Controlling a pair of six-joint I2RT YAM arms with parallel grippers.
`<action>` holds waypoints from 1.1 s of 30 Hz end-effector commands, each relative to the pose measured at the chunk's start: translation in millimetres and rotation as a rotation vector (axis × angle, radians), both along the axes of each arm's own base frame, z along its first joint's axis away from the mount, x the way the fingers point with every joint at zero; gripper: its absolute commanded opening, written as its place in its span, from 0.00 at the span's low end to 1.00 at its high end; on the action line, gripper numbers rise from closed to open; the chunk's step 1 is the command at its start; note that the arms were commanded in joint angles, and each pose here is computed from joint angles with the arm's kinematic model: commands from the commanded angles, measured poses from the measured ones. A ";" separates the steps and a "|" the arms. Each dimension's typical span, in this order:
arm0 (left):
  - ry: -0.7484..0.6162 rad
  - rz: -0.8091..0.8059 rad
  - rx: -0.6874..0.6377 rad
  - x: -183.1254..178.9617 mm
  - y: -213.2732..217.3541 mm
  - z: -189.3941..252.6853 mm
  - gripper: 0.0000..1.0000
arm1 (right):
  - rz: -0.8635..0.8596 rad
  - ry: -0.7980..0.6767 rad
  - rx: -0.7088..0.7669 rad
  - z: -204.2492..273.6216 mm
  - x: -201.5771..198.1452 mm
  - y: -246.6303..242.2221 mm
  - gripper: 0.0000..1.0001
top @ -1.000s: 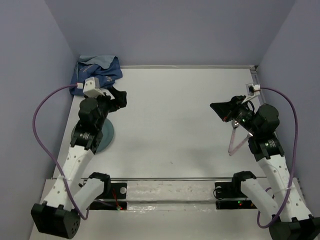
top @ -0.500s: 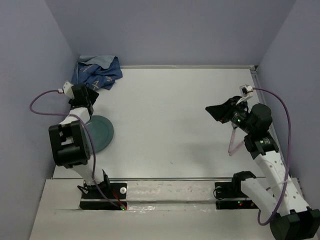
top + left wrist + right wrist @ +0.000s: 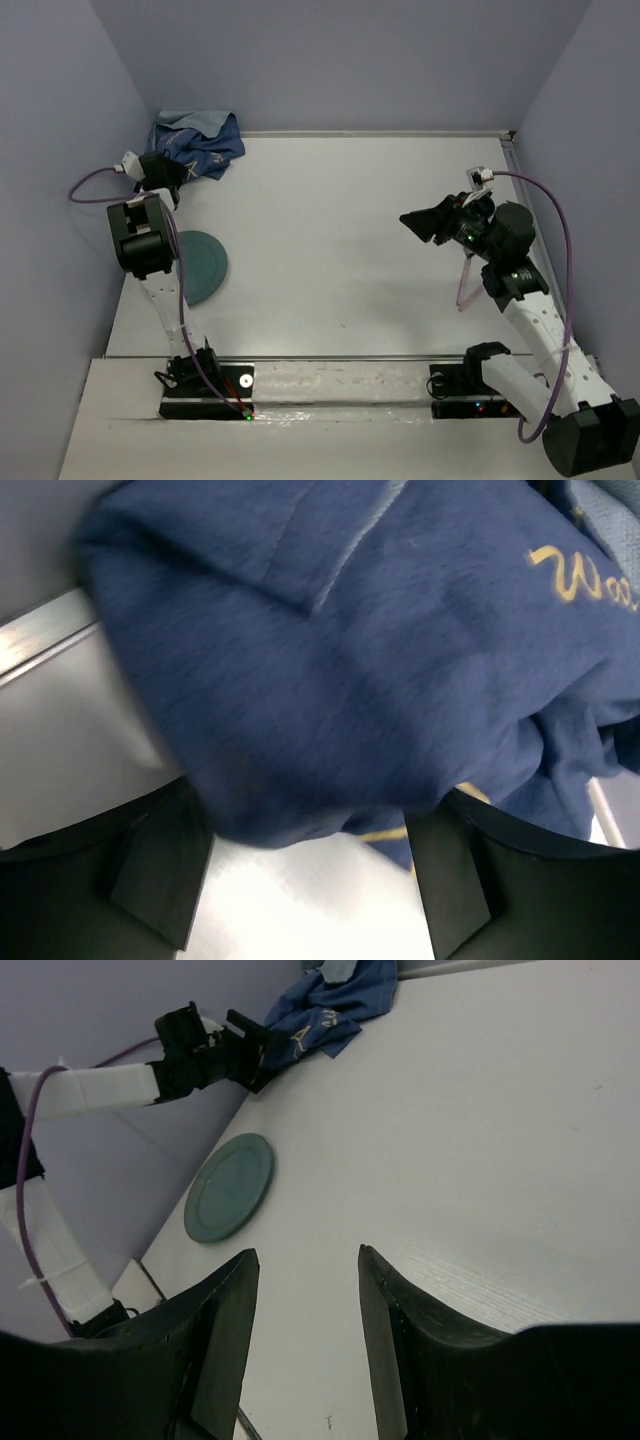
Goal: Set the dinner table for one person
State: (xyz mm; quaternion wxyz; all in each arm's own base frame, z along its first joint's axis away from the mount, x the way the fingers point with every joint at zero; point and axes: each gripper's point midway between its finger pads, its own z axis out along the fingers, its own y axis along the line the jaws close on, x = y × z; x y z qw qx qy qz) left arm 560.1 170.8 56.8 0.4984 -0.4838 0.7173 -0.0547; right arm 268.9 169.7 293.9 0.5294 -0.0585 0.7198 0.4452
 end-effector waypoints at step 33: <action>-0.474 -0.788 -0.180 -64.9 -372.1 185.9 0.00 | -0.079 0.076 -0.184 -47.6 99.6 43.0 0.66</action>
